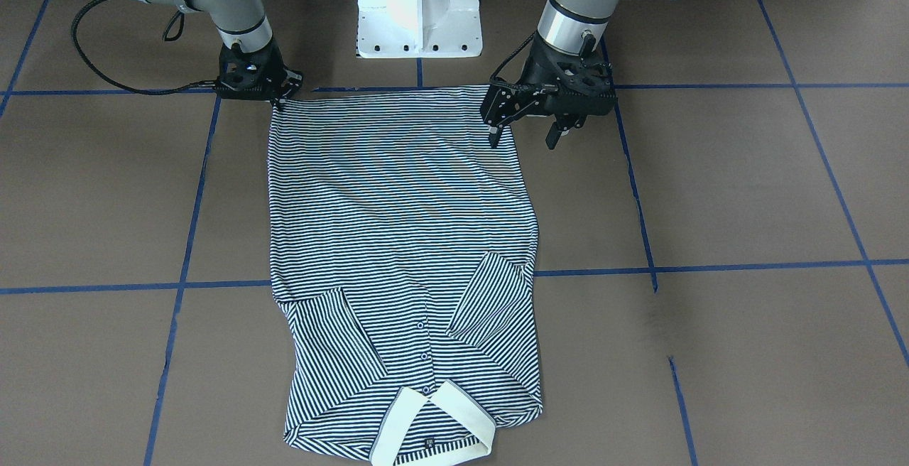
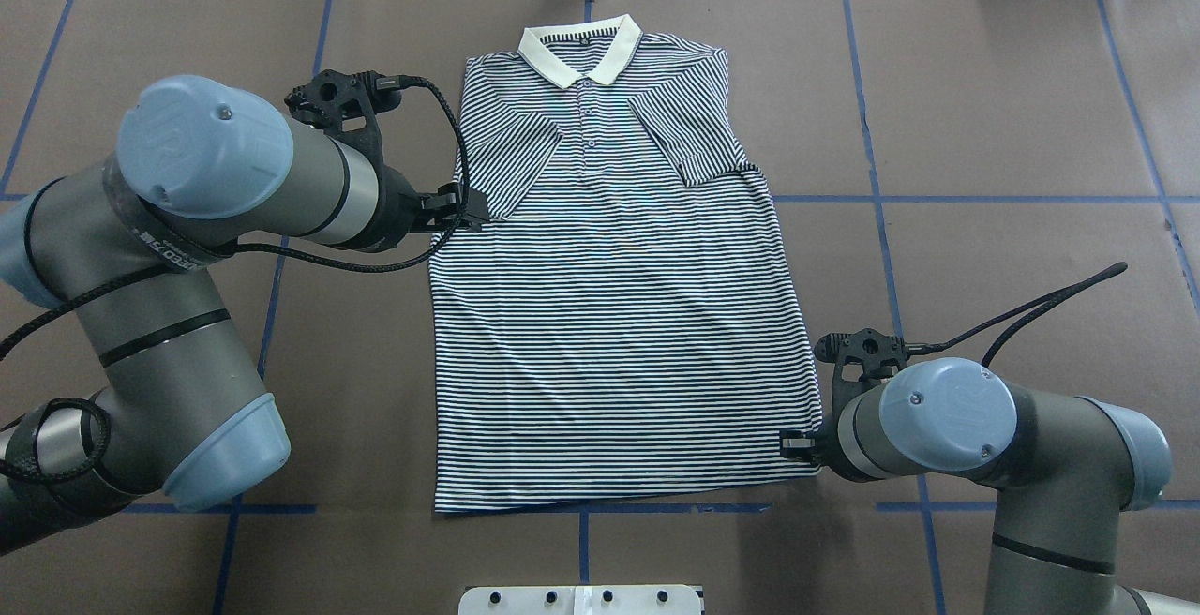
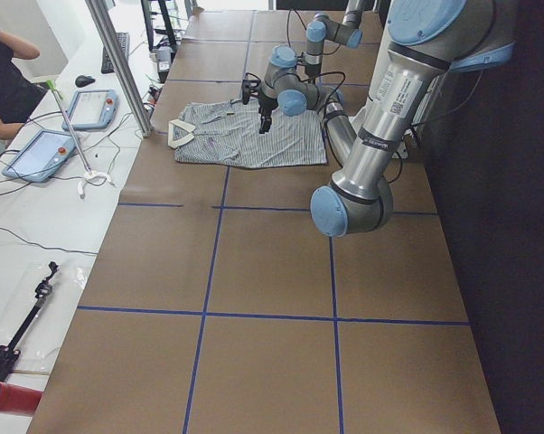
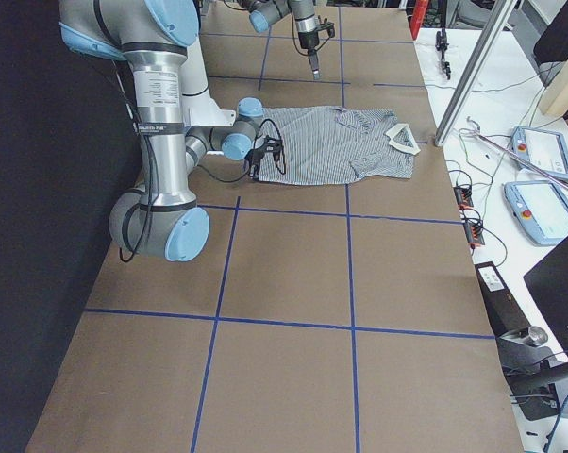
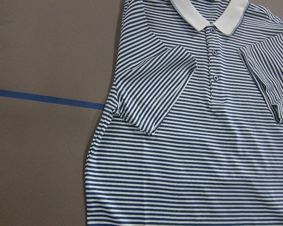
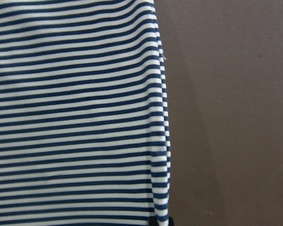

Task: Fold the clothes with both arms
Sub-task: 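Move both grippers to the shirt's side edges near the hem, then grasp the hem corners nearest the robot with both grippers, then lift the hem with both grippers and fold it toward the collar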

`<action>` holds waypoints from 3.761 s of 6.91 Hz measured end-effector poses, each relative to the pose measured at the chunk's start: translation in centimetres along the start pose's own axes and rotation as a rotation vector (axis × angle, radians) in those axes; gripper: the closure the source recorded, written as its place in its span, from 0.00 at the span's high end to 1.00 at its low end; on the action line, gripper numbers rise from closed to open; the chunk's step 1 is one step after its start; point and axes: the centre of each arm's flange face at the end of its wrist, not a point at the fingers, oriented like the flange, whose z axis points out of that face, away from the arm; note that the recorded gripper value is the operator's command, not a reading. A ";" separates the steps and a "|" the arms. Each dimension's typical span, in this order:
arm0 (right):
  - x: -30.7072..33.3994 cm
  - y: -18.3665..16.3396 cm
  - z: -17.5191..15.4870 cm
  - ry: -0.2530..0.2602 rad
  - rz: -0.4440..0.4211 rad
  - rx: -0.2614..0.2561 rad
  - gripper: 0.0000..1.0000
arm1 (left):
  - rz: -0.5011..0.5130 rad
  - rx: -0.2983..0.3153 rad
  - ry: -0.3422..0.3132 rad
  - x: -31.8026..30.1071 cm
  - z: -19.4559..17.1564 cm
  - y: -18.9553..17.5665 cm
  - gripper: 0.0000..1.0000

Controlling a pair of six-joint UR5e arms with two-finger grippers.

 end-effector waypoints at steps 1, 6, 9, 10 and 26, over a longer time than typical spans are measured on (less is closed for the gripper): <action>-0.3 0.1 -0.7 -0.012 -0.002 0.003 0.00 | -0.008 -0.018 -0.013 -0.4 0.7 0.9 1.00; -1.5 0.1 -4.2 -0.086 -0.010 0.020 0.00 | -0.294 -0.163 -0.218 -0.5 8.8 21.7 0.98; -1.5 -0.5 -5.0 -0.103 -0.002 0.029 0.00 | -0.342 -0.177 -0.274 -0.8 9.9 26.2 0.96; -1.5 -0.6 -5.2 -0.106 -0.001 0.033 0.00 | -0.346 -0.168 -0.282 -0.9 10.1 26.1 0.94; -2.1 1.7 -8.4 -0.172 -0.024 -0.045 0.00 | -0.258 -0.142 -0.270 -2.8 6.2 23.1 0.00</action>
